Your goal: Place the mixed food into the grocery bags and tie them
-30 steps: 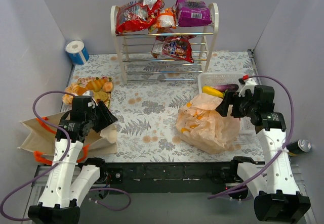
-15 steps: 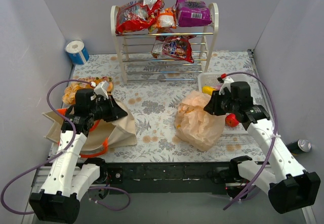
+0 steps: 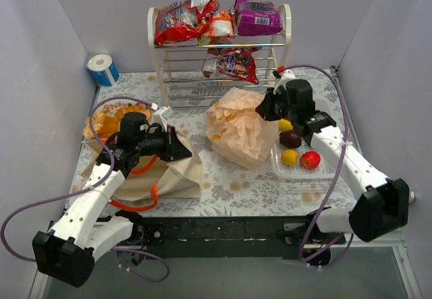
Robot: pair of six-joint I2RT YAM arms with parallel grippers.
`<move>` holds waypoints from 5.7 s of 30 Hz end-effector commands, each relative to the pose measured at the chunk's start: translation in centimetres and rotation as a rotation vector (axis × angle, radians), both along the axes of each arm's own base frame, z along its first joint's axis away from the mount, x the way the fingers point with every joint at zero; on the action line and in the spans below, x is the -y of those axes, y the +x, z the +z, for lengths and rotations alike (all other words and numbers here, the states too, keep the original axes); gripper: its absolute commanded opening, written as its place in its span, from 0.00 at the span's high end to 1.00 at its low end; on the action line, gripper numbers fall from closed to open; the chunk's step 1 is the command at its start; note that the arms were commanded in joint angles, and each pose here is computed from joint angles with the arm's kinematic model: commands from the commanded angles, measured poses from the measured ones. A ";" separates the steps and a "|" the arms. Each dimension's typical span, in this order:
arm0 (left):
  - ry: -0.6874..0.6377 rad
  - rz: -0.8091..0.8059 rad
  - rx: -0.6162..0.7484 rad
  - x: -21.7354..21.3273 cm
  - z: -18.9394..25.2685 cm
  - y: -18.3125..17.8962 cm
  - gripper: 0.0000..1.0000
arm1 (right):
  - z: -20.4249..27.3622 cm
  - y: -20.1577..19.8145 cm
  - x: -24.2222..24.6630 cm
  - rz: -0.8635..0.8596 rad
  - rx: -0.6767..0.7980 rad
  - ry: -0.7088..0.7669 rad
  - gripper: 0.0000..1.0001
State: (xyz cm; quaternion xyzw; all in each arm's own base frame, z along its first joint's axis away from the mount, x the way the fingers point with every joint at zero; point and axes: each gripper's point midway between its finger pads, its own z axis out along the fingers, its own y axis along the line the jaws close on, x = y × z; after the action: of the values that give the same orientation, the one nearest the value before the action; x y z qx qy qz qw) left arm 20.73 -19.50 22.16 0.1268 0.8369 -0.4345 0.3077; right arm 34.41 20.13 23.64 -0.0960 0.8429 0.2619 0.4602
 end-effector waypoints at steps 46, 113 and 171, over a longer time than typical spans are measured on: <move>0.129 0.128 0.481 10.7 10.2 8.8 0.02 | 7.8 -9.2 4.9 0.018 0.111 -0.029 0.13; 0.383 0.552 0.338 -7.6 2.6 10.8 0.68 | -0.4 -5.0 8.1 -0.235 -0.051 -0.297 0.99; 0.249 0.622 1.041 -2.1 27.6 33.4 1.00 | 0.8 -6.6 3.3 -0.011 -0.026 -0.103 0.95</move>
State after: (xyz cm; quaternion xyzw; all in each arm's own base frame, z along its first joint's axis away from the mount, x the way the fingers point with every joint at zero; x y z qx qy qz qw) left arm 57.32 -17.61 44.77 0.1074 0.6579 -0.0858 0.7405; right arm 28.04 16.55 23.53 -0.1061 0.8716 0.2045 0.4326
